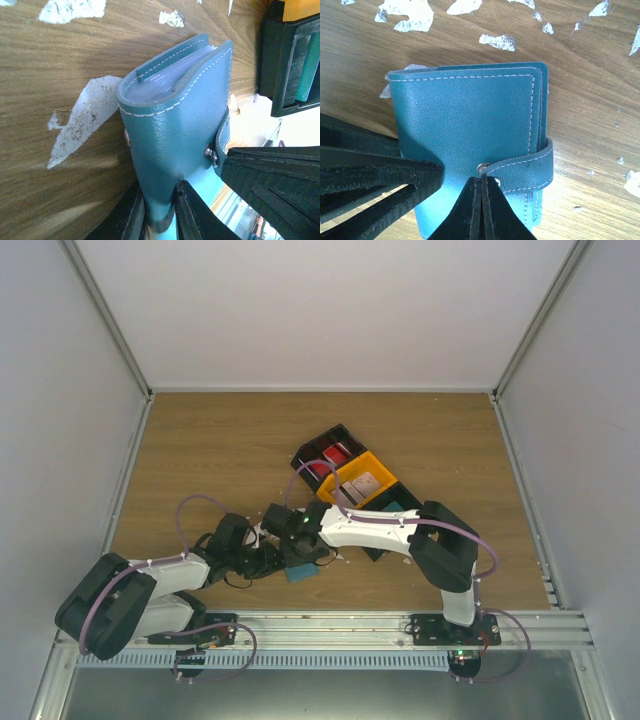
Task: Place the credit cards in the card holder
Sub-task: Close the card holder at the center of the board.
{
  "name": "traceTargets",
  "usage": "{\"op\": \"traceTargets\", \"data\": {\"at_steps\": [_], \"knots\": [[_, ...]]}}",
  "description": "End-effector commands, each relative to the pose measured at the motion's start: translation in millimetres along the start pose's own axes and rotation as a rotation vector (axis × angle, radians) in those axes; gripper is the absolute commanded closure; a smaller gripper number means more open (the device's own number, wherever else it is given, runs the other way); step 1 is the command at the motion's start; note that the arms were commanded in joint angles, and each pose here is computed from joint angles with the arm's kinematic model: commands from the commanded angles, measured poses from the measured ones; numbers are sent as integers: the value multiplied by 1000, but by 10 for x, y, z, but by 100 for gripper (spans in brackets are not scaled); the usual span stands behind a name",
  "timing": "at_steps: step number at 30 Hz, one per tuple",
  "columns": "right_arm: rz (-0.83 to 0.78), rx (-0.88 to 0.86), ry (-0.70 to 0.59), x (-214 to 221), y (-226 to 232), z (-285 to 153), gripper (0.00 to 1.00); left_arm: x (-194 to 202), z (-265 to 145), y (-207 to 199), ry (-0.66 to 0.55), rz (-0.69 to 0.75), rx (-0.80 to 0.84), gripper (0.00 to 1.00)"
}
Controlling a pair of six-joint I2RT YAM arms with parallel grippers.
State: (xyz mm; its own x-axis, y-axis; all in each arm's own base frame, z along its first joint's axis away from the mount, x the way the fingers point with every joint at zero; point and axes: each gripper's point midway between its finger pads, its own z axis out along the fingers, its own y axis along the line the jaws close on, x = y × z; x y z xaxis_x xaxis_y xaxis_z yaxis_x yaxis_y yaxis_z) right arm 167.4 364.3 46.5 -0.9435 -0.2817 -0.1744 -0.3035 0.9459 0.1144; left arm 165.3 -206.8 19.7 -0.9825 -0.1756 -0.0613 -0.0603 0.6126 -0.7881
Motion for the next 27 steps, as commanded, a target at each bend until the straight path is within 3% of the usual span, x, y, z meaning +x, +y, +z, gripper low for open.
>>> {"op": "traceTargets", "data": {"at_steps": [1,9,27], "knots": [[13,16,-51,-48,-33,-55,100,24,1,91,-7,1,-22,82],[20,8,-79,-105,2,-10,100,16,2,80,-8,4,-21,82],[16,-27,41,225,-98,229,100,-2,14,85,-7,3,-25,82]]}}
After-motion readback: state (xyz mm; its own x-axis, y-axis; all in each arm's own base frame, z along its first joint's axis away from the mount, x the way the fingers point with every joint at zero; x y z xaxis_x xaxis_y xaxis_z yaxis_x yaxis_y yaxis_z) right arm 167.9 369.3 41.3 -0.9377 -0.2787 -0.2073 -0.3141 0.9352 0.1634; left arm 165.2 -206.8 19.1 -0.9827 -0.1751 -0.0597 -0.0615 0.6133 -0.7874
